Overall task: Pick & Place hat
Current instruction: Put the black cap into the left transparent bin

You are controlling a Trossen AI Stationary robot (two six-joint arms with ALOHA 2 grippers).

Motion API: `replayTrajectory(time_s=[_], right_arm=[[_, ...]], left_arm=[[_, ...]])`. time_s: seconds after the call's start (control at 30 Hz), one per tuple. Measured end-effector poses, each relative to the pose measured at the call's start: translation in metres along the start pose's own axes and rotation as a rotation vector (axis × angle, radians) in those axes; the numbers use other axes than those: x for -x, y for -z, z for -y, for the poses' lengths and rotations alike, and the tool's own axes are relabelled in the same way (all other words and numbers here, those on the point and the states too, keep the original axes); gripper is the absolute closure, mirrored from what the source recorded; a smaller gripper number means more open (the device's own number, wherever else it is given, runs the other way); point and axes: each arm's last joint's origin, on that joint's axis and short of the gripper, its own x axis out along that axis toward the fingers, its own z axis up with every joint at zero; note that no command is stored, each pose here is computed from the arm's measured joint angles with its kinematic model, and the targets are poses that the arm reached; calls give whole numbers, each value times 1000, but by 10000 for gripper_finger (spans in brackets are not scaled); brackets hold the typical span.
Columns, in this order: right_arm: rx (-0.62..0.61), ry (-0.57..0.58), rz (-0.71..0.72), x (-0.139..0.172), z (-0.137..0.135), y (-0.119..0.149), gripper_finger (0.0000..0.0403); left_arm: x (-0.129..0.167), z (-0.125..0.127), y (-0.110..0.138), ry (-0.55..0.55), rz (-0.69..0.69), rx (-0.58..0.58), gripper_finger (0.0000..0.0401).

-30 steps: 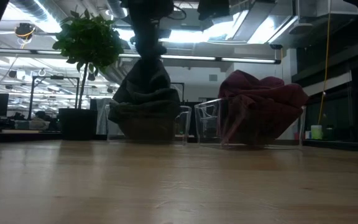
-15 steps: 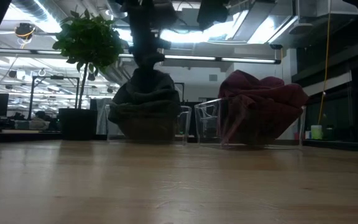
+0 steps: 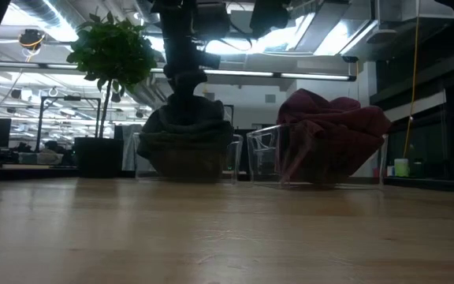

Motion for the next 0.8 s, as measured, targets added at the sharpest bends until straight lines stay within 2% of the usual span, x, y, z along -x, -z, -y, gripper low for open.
replayTrajectory(time_s=[0.13, 0.27, 0.5, 0.8], right_arm=[[2, 0, 0, 0, 0, 0, 261], [2, 0, -1, 0, 0, 0, 261], [31, -11, -23, 0, 0, 2, 261], [74, -11, 11, 15, -1, 5, 261]], left_arm=[[3, 8, 0, 74, 7, -17, 371], [2, 8, 0, 141, 4, -48, 341], [-2, 2, 5, 306, -42, -82, 258], [-6, -6, 5, 352, -34, -96, 150]])
